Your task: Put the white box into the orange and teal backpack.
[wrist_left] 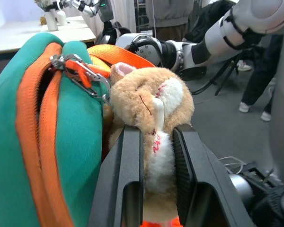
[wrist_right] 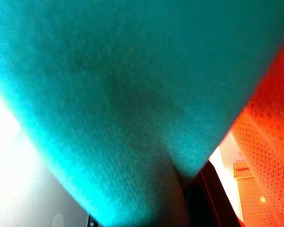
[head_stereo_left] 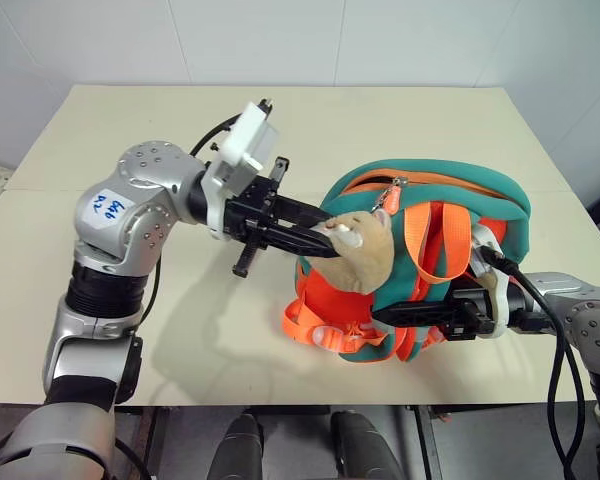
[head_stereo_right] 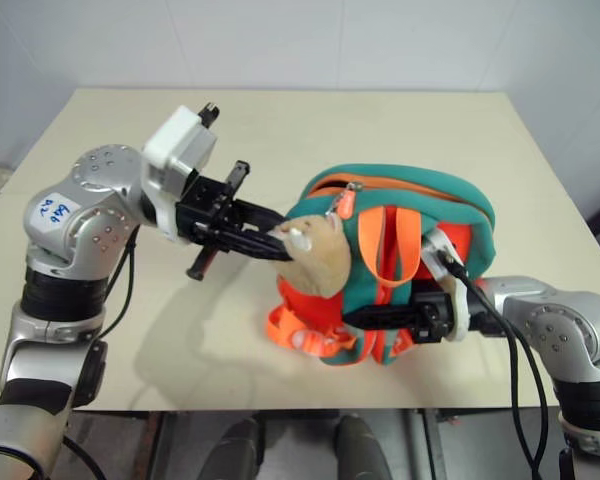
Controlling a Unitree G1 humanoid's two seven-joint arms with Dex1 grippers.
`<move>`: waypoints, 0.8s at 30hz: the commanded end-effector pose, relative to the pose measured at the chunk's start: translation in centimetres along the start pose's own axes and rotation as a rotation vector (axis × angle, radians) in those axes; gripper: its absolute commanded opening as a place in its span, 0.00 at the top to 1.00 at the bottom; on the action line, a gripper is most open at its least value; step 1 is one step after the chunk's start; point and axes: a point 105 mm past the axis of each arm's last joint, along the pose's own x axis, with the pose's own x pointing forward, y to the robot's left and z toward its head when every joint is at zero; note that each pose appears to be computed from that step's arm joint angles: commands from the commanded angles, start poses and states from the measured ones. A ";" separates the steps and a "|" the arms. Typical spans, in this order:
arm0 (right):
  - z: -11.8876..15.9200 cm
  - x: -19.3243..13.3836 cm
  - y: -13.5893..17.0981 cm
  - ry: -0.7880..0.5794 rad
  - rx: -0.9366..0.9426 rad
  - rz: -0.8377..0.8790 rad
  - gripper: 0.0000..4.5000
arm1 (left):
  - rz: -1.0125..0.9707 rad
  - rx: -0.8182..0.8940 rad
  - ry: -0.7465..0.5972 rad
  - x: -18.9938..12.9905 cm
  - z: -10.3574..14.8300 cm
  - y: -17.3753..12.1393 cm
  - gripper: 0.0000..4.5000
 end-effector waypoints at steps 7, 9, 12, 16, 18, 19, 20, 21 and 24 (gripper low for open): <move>0.4 0.1 0.5 -0.004 -0.035 0.006 1.00 | 0.130 -0.076 0.132 -7.0 -0.1 0.8 0.90; 0.3 0.2 0.5 -0.008 -0.034 0.002 1.00 | 0.156 -0.148 0.153 -7.9 -1.4 1.0 0.90; 0.2 0.3 0.6 -0.016 -0.033 -0.002 1.00 | 0.181 -0.242 0.158 -8.6 -3.5 1.4 0.90; 0.1 0.3 0.8 -0.023 -0.030 -0.011 1.00 | 0.207 -0.358 0.140 -8.6 -7.1 2.1 0.90; 0.0 0.2 0.9 -0.026 -0.029 -0.016 1.00 | 0.198 -0.402 0.147 -8.2 -8.8 2.1 0.90; 0.0 0.2 0.9 -0.029 -0.028 -0.019 1.00 | 0.187 -0.429 0.141 -7.8 -9.6 2.0 0.90; 0.0 0.3 0.9 -0.031 -0.027 -0.020 1.00 | 0.181 -0.458 0.127 -7.2 -10.6 2.0 0.90; 0.0 0.3 0.9 -0.033 -0.027 -0.021 1.00 | 0.176 -0.477 0.117 -6.8 -11.1 2.0 0.90; 0.0 0.4 1.0 -0.037 -0.026 -0.023 1.00 | 0.157 -0.513 0.122 -6.0 -12.9 1.6 0.90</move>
